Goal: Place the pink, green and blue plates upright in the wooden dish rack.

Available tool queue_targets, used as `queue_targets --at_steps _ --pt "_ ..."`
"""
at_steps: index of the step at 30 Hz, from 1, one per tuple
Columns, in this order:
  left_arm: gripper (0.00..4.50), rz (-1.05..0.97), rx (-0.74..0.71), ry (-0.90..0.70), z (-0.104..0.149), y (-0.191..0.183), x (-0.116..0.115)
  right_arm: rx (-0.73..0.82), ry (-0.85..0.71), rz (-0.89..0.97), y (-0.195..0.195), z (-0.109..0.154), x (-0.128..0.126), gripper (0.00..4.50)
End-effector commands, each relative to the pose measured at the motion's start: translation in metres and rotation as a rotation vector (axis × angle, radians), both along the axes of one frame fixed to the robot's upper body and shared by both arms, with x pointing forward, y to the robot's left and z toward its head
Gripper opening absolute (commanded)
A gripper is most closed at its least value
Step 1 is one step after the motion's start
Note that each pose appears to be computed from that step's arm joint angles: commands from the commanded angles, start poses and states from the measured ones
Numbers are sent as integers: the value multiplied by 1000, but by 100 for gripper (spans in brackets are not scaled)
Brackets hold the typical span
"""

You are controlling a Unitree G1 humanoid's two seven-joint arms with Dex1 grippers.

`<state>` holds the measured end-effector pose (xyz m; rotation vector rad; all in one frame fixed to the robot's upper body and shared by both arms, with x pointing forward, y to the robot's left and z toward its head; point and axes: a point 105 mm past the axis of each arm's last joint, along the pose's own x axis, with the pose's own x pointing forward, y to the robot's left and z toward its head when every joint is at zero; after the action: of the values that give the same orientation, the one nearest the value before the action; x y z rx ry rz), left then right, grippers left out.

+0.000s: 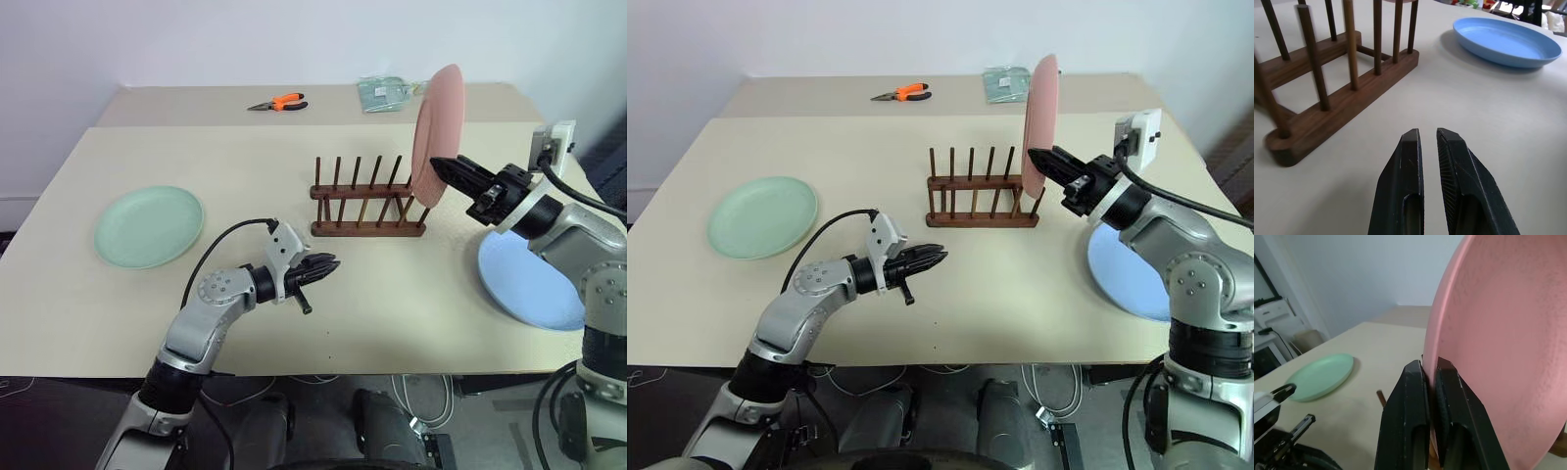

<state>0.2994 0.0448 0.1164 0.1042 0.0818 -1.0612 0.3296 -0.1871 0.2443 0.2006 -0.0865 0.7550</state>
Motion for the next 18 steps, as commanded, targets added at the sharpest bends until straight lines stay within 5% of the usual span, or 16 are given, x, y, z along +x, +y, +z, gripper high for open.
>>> queue_targets --at_steps 1,8,18 --pt "50 -1 -31 -32 11 1 -4 10 -24 19 -1 7 7 101" --pt "50 21 -27 -25 10 6 -4 7 -63 39 -5 18 9 445" --pt "50 13 -24 -12 9 4 -7 -52 -19 -46 -11 1 19 445"
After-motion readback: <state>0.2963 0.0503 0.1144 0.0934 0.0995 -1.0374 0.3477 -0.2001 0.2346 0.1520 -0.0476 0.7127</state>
